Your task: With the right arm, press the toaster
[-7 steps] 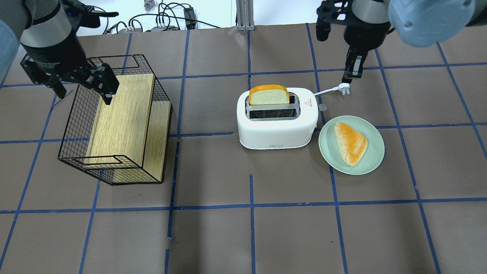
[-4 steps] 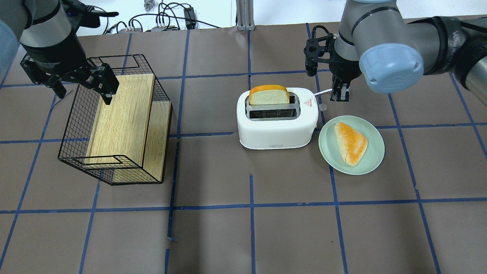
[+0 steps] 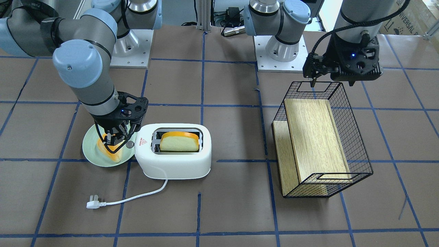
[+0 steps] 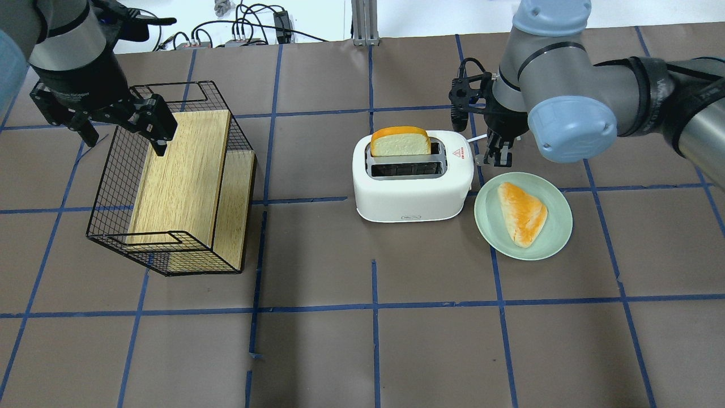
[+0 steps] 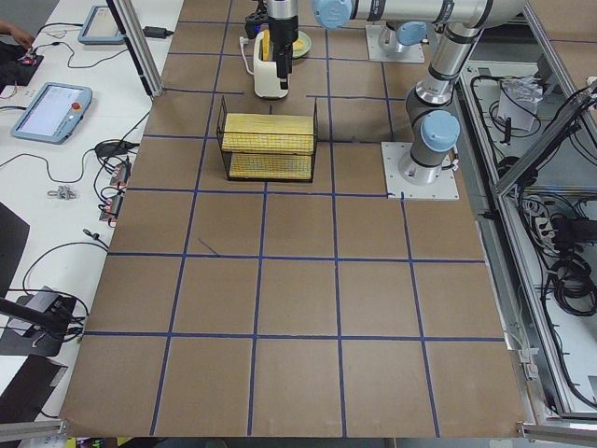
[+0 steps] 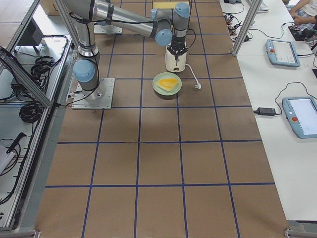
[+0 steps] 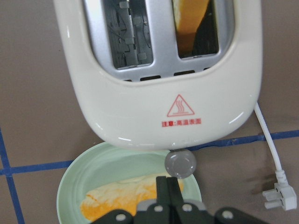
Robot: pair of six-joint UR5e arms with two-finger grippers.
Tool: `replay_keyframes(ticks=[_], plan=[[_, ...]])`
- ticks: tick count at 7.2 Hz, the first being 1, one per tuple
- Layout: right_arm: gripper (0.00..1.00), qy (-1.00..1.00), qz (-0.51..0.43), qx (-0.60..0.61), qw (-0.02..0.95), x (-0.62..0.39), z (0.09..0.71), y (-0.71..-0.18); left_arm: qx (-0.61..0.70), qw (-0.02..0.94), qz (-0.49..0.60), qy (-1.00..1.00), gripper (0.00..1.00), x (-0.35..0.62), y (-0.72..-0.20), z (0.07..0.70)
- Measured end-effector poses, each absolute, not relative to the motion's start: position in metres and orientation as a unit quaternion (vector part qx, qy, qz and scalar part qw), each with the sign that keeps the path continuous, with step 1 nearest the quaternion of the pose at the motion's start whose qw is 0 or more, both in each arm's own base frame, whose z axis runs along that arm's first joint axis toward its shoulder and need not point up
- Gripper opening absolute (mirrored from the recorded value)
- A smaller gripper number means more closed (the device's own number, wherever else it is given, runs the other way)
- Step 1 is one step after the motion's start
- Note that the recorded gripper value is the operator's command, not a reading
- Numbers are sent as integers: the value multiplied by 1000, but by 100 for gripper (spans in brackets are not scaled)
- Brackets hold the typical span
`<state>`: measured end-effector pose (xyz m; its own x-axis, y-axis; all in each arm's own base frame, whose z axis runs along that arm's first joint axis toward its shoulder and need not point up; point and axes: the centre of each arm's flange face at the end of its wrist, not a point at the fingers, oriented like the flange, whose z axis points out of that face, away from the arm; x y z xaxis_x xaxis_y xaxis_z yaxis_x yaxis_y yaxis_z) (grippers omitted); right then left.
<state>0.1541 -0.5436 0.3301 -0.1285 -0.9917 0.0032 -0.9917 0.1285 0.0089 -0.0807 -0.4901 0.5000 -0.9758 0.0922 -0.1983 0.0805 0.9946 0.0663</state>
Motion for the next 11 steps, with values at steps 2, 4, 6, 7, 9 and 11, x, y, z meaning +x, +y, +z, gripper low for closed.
replay_keyframes(ticks=[2,4,6,7,9,11], plan=[[3,-751,2,660,3,155,323,-547,43,101,29,994,100,-81,-490,500],[3,-751,1,660,3,155,313,-553,43,101,29,994,100,-81,-490,500],[3,-751,3,660,4,155,306,-557,44,101,29,994,100,-81,-490,500],[3,-751,2,660,3,155,303,-558,44,101,29,994,100,-81,-490,500],[3,-750,1,661,1,156,294,-561,44,101,29,994,100,-81,-490,500],[3,-750,0,662,1,157,285,-561,43,101,29,994,100,-81,-490,500]])
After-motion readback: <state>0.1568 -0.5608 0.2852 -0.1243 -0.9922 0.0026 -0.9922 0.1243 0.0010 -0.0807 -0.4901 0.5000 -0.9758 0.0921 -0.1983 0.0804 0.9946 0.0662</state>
